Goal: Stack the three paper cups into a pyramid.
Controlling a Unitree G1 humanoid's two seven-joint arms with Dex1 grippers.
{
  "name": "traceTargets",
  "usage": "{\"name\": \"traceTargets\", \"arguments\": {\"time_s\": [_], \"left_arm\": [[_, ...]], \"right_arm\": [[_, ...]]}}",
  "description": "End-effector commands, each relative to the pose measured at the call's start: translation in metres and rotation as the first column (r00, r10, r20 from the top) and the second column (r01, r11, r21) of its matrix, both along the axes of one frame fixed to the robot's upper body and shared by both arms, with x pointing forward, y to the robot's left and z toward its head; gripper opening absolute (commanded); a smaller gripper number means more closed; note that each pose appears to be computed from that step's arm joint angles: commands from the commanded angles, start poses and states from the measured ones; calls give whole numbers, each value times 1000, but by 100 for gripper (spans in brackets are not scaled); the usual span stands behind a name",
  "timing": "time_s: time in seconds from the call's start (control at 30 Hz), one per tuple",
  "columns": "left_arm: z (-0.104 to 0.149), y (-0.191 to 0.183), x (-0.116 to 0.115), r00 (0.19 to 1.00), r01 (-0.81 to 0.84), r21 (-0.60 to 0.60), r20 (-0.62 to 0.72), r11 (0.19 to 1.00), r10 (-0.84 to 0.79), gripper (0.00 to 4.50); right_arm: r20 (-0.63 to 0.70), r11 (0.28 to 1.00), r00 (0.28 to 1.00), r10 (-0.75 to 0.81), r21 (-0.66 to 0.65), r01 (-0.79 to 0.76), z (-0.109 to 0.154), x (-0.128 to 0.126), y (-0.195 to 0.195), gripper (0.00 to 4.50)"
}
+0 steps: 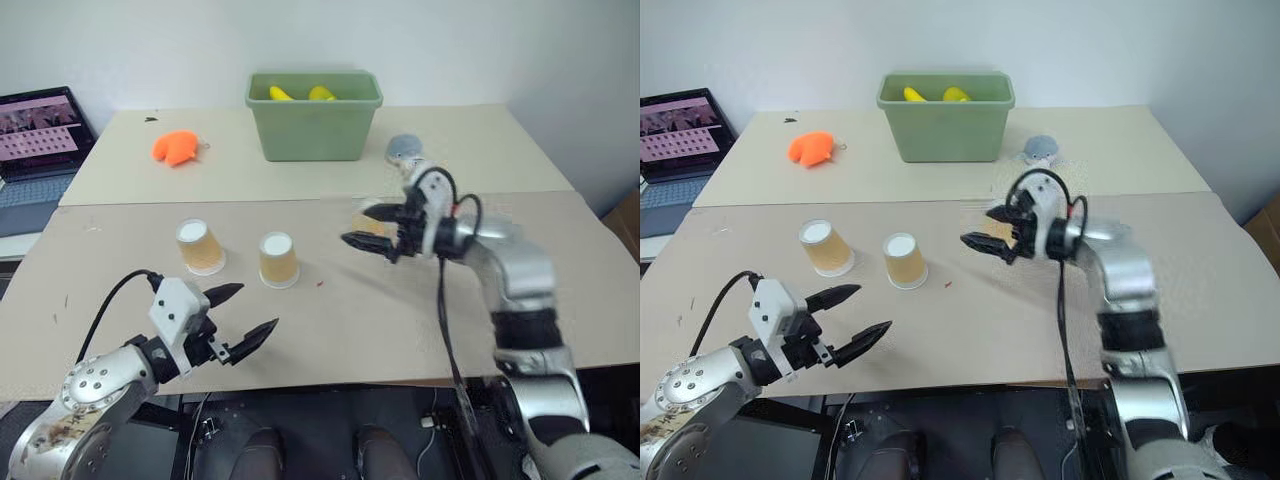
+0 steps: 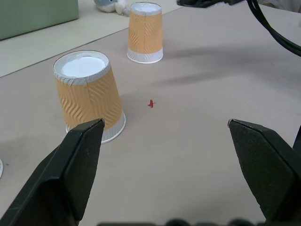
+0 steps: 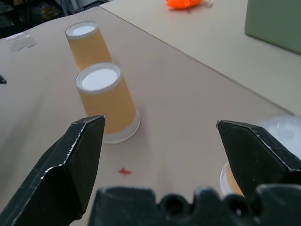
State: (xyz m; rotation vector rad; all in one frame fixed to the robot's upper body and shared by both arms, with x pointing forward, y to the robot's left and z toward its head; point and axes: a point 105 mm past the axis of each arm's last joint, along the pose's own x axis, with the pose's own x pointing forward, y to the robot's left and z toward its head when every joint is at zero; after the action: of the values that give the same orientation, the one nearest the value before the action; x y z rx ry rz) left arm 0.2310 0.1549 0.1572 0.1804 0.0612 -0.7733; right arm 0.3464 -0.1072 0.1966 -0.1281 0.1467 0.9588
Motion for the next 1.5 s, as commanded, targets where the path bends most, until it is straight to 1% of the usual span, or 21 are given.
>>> {"name": "traceTargets", "arguments": {"time_s": [0.03,0.13,0.17,0.23,0.3,0.37,0.47,0.63,0.77,1.03,1.5], "left_arm": [[11,-2,0,998,27,14,53,1000,-28,450],[12,-3,4,998,37,15,50,999,-38,450],[12,-3,4,998,44,15,50,999,-44,450],[12,-4,6,997,51,16,51,999,-52,450],[13,-4,7,997,53,16,55,998,-53,450],[15,-4,8,997,50,16,60,999,-51,450],[15,-3,8,997,45,19,61,999,-46,450],[14,-2,7,998,37,25,59,999,-39,450],[15,-1,8,998,26,20,63,999,-27,450],[14,-1,7,998,18,21,61,1000,-19,450],[13,-1,5,998,11,16,57,1000,-12,450]], "right_arm": [[48,995,994,-99,-17,100,12,-12,-14,444],[92,956,965,-244,-142,255,-7,6,-31,444],[129,936,947,-293,-160,312,-10,17,-35,444],[178,908,918,-353,-169,382,-15,32,-41,444],[208,892,898,-387,-164,422,-18,42,-44,444],[220,881,881,-419,-135,453,-19,53,-46,444],[216,887,878,-427,-91,453,-18,61,-42,444],[244,901,875,-419,-12,434,0,73,-29,444],[250,925,894,-372,23,379,10,77,-8,444],[221,937,912,-346,40,346,5,85,8,444],[203,936,914,-352,55,348,4,89,7,444]]}}
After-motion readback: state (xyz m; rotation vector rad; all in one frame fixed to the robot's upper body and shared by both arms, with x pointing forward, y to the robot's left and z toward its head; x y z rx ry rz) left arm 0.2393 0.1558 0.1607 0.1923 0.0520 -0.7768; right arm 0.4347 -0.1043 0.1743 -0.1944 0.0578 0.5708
